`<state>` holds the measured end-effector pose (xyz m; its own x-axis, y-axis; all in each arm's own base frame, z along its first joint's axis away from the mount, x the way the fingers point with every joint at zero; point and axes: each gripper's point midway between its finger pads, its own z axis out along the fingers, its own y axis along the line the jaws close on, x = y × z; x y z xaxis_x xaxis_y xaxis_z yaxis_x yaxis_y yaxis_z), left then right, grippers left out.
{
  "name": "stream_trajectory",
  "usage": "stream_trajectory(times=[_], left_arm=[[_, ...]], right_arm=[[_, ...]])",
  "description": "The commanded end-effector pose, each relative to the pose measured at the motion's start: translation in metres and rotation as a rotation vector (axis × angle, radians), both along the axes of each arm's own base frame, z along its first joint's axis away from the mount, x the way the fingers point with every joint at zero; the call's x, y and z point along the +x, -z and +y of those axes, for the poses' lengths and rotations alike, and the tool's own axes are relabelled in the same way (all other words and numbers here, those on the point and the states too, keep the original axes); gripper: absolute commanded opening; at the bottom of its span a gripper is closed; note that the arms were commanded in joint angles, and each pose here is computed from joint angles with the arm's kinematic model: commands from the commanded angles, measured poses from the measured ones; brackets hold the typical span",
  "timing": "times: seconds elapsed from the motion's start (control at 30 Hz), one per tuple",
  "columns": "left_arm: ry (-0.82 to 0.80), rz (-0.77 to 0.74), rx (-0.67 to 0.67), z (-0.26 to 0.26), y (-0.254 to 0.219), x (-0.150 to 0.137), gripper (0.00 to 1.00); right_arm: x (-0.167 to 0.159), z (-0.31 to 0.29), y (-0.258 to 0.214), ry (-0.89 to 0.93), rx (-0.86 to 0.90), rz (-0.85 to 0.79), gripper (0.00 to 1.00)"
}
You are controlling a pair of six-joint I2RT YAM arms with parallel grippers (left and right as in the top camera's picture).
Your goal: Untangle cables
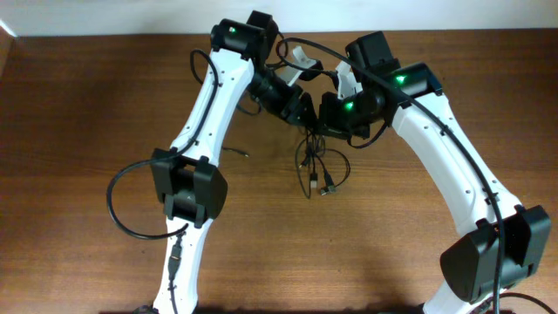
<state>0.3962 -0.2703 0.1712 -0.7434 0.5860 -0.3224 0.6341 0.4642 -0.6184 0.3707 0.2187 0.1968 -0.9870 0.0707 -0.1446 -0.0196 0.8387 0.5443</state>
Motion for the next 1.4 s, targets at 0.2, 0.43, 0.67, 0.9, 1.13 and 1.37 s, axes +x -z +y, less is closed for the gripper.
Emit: stream_trajectory(times=[0.2,0.43,0.67,0.9,1.13,1.37], left_arm=[[0.006,0.023,0.021,0.002,0.019,0.003,0.0],[-0.13,0.014,0.052,0.062,0.023,0.037,0.0],[-0.098,0.06,-0.13,0.028,0.0,0.027,0.79],[-0.275,0.255,-0.116,-0.086,0.003,0.019,0.72],[-0.383,0.425,-0.078,-0.101,0.002,0.008,0.52],[-0.392,0.516,-0.093,-0.104,-0.005,0.0,0.49]], right_arm=[[0.01,-0.044,-0.013,0.064,0.06,0.014,0.04],[0.019,-0.124,-0.007,0.188,0.034,0.042,0.04],[0.02,-0.114,-0.011,0.158,0.068,0.024,0.04],[0.02,-0.114,-0.011,0.16,0.069,0.027,0.04],[0.02,-0.117,-0.009,0.147,0.047,0.016,0.04],[0.02,-0.118,-0.009,0.15,0.039,0.016,0.04]])
